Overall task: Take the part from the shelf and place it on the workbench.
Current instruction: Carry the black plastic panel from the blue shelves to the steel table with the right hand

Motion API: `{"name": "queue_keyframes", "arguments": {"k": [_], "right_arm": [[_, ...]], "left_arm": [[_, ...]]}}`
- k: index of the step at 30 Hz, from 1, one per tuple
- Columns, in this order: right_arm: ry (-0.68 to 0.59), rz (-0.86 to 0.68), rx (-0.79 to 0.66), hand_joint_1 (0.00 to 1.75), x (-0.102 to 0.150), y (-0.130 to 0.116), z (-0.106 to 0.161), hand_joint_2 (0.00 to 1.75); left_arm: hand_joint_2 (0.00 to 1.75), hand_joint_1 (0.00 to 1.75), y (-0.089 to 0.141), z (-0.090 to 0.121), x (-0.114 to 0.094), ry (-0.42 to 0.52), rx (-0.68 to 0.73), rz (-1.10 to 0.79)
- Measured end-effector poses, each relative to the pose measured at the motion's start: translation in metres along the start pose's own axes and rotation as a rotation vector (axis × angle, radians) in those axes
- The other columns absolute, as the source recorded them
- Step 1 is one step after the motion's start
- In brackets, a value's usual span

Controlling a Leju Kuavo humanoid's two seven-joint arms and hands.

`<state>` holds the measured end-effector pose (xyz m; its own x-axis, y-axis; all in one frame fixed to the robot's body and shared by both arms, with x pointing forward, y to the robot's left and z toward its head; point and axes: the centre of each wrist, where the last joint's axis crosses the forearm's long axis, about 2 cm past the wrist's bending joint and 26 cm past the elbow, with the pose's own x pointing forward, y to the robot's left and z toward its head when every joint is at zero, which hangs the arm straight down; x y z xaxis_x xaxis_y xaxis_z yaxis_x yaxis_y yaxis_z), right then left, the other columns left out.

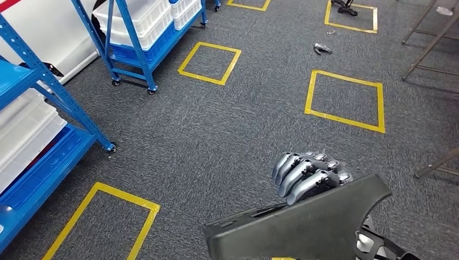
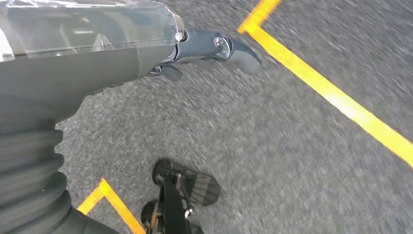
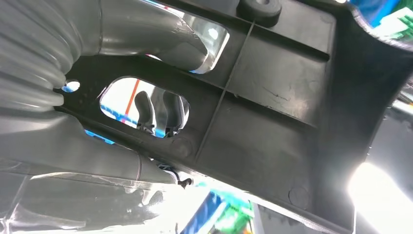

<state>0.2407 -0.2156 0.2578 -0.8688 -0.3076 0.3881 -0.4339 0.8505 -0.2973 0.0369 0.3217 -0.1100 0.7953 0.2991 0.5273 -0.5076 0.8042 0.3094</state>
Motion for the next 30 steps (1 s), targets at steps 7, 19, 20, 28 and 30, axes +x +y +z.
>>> {"name": "queue_keyframes", "arguments": {"k": [7, 19, 20, 28, 30], "right_arm": [[0.018, -0.015, 0.004, 1.24, -0.001, 0.002, 0.004, 1.75], [0.059, -0.046, -0.035, 1.24, -0.011, -0.002, 0.022, 1.75], [0.064, -0.047, -0.036, 1.24, -0.012, -0.002, 0.023, 1.75], [0.084, -0.093, -0.046, 1.24, -0.003, -0.003, 0.041, 1.75], [0.089, -0.089, -0.047, 1.24, -0.002, -0.005, 0.044, 1.75]], "left_arm": [[1.75, 0.0, 0.005, 0.0, -0.004, 0.021, 0.018, -0.014], [1.75, 0.0, 0.023, -0.006, -0.003, 0.096, 0.06, -0.049], [1.75, 0.0, 0.024, -0.006, -0.004, 0.096, 0.062, -0.05], [1.75, 0.0, 0.027, -0.008, -0.002, 0.069, 0.065, -0.055], [1.75, 0.0, 0.027, -0.009, 0.001, 0.055, 0.059, -0.057]]}}
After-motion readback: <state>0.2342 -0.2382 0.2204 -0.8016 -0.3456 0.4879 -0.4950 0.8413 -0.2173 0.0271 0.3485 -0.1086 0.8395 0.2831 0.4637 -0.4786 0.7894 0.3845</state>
